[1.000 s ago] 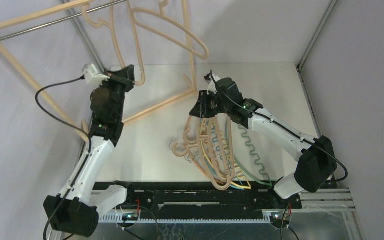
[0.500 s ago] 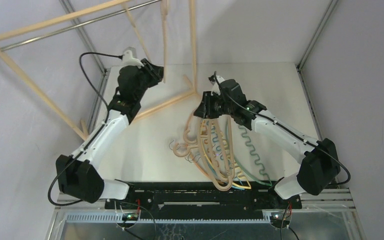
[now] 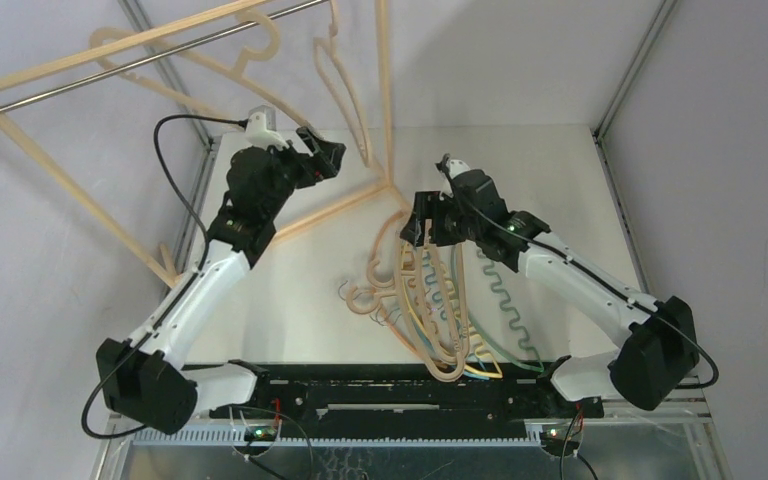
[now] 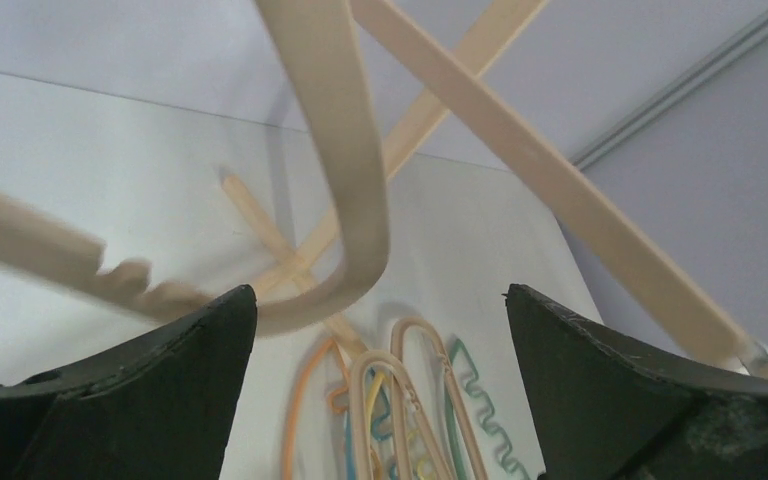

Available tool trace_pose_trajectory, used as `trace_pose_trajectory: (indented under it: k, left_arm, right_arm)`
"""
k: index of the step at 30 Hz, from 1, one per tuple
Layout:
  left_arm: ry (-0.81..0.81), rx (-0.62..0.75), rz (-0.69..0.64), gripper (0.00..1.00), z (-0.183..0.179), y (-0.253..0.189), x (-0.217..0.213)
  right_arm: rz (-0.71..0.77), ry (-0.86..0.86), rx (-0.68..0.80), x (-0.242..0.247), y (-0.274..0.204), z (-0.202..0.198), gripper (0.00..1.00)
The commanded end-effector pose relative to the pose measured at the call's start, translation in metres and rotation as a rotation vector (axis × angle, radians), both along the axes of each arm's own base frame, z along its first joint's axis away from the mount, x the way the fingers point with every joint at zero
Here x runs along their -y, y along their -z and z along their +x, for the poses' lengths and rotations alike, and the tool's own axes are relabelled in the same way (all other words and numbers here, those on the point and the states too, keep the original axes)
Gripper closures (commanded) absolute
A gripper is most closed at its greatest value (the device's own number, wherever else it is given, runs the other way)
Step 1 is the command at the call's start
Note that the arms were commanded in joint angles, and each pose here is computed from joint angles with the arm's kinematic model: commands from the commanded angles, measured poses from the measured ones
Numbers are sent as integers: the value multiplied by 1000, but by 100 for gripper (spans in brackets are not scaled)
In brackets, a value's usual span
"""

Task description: Organize the hangers

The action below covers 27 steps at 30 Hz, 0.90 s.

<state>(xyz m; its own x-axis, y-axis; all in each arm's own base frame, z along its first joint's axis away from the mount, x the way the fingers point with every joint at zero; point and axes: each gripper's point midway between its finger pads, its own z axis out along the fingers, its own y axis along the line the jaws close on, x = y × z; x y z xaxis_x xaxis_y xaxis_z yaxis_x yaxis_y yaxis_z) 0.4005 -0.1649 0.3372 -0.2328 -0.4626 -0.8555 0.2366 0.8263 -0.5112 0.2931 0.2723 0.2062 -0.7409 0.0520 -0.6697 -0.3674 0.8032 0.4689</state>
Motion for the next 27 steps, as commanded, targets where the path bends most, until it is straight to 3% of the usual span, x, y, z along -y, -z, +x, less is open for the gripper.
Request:
trace_pose_trajectory:
  k: [1, 13, 21, 27]
  left_arm:
    - [72, 42, 11, 0, -29, -8, 2]
    - [81, -33, 27, 1, -75, 43, -13]
    - [107, -182, 14, 1, -107, 125, -14]
    - [111, -252, 21, 3, -132, 170, -19]
  right_arm:
    - [-31, 80, 78, 24, -15, -1, 19]
    - [-112, 54, -21, 24, 34, -31, 19]
    - [-206, -18, -105, -3, 83, -61, 26]
    - [-197, -97, -144, -34, 100, -83, 31]
